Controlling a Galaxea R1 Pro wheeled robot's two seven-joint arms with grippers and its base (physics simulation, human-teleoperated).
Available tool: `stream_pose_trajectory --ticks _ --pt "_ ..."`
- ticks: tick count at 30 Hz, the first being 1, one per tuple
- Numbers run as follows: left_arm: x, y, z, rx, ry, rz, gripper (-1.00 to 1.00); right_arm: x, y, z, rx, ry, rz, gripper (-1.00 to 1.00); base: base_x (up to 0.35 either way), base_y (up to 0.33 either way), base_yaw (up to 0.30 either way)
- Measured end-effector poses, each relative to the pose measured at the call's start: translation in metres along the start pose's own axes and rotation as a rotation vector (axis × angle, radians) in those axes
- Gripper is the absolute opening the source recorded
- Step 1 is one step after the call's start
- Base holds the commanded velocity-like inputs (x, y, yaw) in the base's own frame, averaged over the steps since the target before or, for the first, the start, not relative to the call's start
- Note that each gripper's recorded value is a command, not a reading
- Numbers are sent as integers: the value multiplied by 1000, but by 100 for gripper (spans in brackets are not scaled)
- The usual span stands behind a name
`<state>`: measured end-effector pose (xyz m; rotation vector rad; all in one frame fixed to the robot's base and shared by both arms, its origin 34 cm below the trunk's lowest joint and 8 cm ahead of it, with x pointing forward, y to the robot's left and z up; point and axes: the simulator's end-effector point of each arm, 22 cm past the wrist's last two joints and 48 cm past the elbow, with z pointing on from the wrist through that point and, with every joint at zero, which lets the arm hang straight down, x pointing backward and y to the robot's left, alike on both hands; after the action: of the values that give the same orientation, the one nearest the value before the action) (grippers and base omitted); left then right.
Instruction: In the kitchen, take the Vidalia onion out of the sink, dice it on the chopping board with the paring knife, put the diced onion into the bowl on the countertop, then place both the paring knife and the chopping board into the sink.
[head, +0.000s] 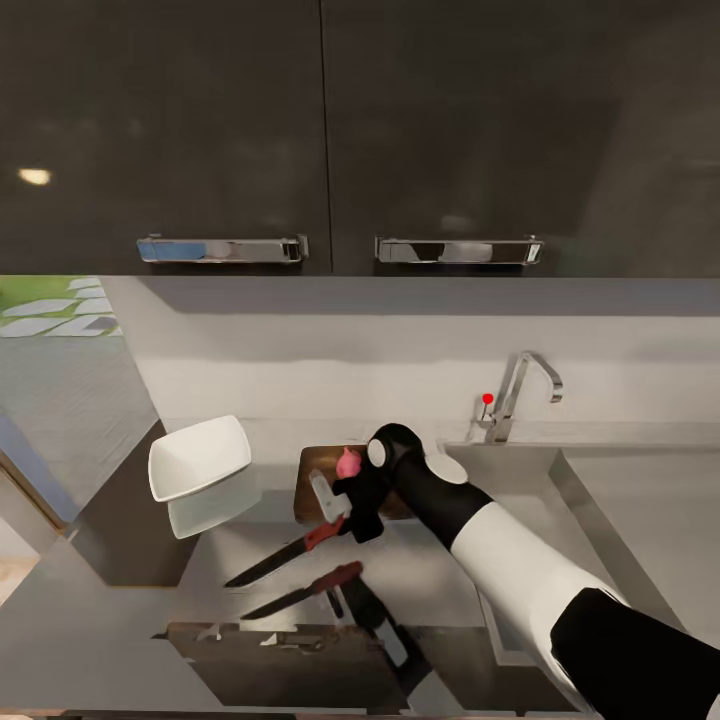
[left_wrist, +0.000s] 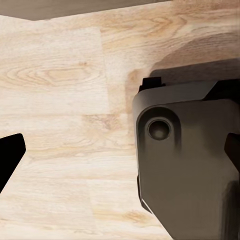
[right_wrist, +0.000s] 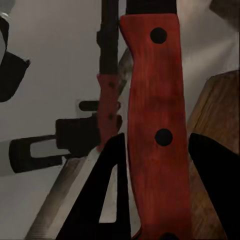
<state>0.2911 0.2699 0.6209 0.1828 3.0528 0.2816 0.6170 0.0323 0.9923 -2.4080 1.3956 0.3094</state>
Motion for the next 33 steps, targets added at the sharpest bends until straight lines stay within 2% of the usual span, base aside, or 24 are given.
stream_pose_trajectory --ticks 2,6,10,14,18,21,24,28,31,33 --pt "0 0 0 0 0 0 100 -5 -5 -6 21 -3 2 -100 0 0 0" --pt "0 -1 0 1 -1 0 100 -19 -28 -33 111 -39 45 -100 0 0 0" --pt "-1 -2 0 3 -1 0 100 -23 -48 -60 198 -86 133 -100 0 0 0" --pt "-1 -4 0 6 -2 0 100 -20 -72 -96 311 -146 235 -100 0 0 0" --pt "-1 -4 -1 8 -3 0 100 -9 -99 -117 446 -156 287 -100 0 0 0" --pt "-1 -4 -1 8 -4 0 100 8 -127 -136 606 -126 343 -100 0 0 0" --pt "-1 -4 -1 8 -4 -1 100 35 -153 -160 784 -58 414 -100 0 0 0" --pt "-2 -5 -1 9 -6 -1 100 54 -170 -183 930 -3 447 -100 0 0 0" --pt "-2 -5 -1 10 -6 -1 100 67 -179 -200 1026 46 447 -100 0 0 0" --pt "-2 -5 -1 10 -7 -1 100 74 -182 -207 1068 79 443 -100 0 0 0"
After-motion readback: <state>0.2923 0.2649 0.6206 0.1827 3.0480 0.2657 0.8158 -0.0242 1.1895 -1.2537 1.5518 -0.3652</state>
